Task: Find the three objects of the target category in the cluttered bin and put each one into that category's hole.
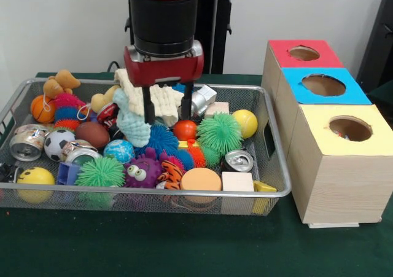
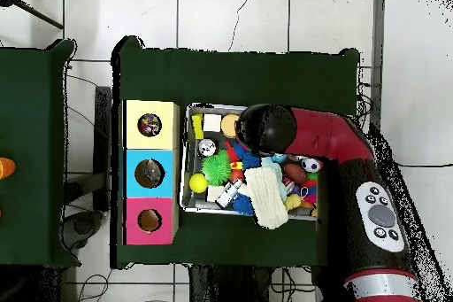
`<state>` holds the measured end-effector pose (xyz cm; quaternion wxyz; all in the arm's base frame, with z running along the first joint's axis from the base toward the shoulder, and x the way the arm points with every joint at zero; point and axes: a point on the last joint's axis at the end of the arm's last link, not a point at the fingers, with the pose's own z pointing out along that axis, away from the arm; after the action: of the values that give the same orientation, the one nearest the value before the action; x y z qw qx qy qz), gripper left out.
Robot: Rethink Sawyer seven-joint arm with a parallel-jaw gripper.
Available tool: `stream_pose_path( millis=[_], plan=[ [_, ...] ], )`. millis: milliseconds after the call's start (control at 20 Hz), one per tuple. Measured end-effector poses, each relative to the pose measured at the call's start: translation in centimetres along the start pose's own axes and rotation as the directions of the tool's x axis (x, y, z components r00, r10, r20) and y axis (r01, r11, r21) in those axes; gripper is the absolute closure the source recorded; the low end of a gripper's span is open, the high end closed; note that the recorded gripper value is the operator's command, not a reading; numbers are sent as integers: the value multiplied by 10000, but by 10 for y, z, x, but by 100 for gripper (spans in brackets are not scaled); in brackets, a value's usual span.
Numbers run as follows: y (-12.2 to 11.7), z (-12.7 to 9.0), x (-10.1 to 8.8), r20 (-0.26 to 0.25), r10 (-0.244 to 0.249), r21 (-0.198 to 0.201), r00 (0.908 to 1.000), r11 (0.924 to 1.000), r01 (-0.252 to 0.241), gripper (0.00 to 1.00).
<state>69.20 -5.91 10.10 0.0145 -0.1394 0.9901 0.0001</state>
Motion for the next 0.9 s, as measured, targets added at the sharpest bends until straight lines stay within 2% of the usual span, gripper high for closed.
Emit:
stream_pose_path(
  millis=[500, 700, 900],
  plan=[
    [19, 12, -9, 117, -496, -319, 9987, 9982, 500, 0],
    [10, 13, -8, 240, -438, -434, 9988, 9981, 448, 0],
    [-16, 13, -4, 458, -228, -545, 9987, 9982, 253, 0]
  ],
)
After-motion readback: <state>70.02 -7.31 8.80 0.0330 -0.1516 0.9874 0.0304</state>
